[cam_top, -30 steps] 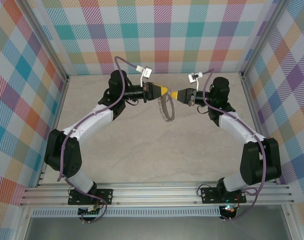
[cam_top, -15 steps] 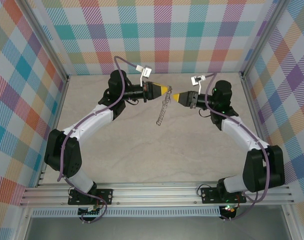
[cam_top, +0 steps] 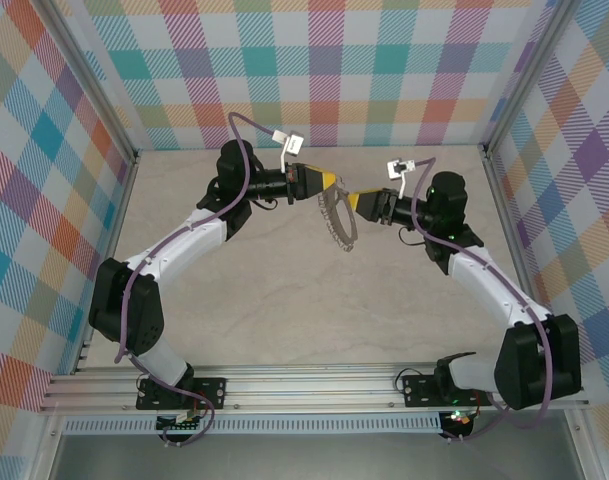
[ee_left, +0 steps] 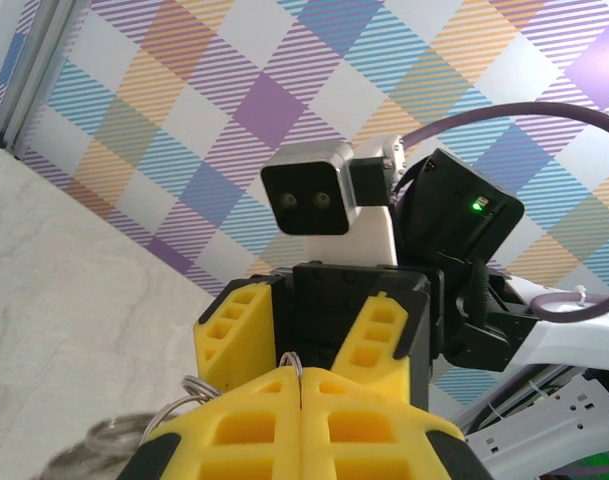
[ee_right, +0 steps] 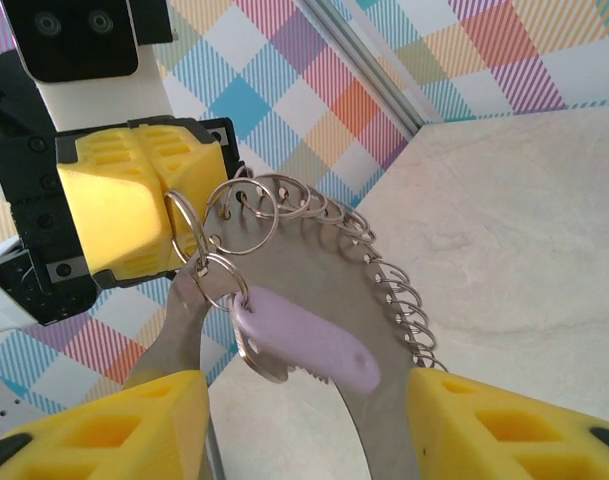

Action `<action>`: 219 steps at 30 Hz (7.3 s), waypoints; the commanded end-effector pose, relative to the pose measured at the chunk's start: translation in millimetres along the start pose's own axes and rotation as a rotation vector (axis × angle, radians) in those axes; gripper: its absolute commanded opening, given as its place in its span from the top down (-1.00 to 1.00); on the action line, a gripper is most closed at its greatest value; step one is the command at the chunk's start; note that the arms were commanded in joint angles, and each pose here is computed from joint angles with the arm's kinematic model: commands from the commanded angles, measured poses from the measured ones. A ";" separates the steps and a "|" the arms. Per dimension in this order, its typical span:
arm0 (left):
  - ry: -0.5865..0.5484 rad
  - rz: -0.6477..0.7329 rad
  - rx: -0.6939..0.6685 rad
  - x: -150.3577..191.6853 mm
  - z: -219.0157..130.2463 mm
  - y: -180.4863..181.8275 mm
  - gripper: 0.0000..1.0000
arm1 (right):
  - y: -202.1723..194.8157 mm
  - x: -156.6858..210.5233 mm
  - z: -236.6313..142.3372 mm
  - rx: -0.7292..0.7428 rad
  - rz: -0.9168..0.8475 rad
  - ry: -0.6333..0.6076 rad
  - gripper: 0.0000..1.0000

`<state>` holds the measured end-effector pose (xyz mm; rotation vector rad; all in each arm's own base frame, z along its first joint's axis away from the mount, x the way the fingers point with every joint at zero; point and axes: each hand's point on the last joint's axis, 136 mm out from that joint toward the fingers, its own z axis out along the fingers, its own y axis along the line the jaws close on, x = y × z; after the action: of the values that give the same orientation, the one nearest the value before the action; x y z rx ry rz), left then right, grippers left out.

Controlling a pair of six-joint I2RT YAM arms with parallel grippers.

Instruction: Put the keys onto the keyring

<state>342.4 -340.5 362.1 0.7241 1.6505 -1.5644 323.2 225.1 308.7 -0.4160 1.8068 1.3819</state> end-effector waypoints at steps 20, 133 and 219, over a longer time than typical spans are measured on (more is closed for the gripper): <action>-0.060 0.085 0.053 -21.3 -3.2 -31.2 1.00 | 10.8 0.5 33.1 0.004 -0.098 0.047 0.27; -0.342 -0.314 0.031 -21.4 -2.7 4.7 1.00 | 38.1 -18.6 47.5 -0.146 0.194 -0.082 0.89; -0.509 -0.464 0.156 -41.0 -1.5 17.0 1.00 | 29.2 -29.8 60.0 0.041 0.157 -0.045 0.84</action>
<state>388.9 -329.5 363.9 -0.0783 1.4513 -1.9781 353.3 277.3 331.6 -0.1569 1.9000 1.4353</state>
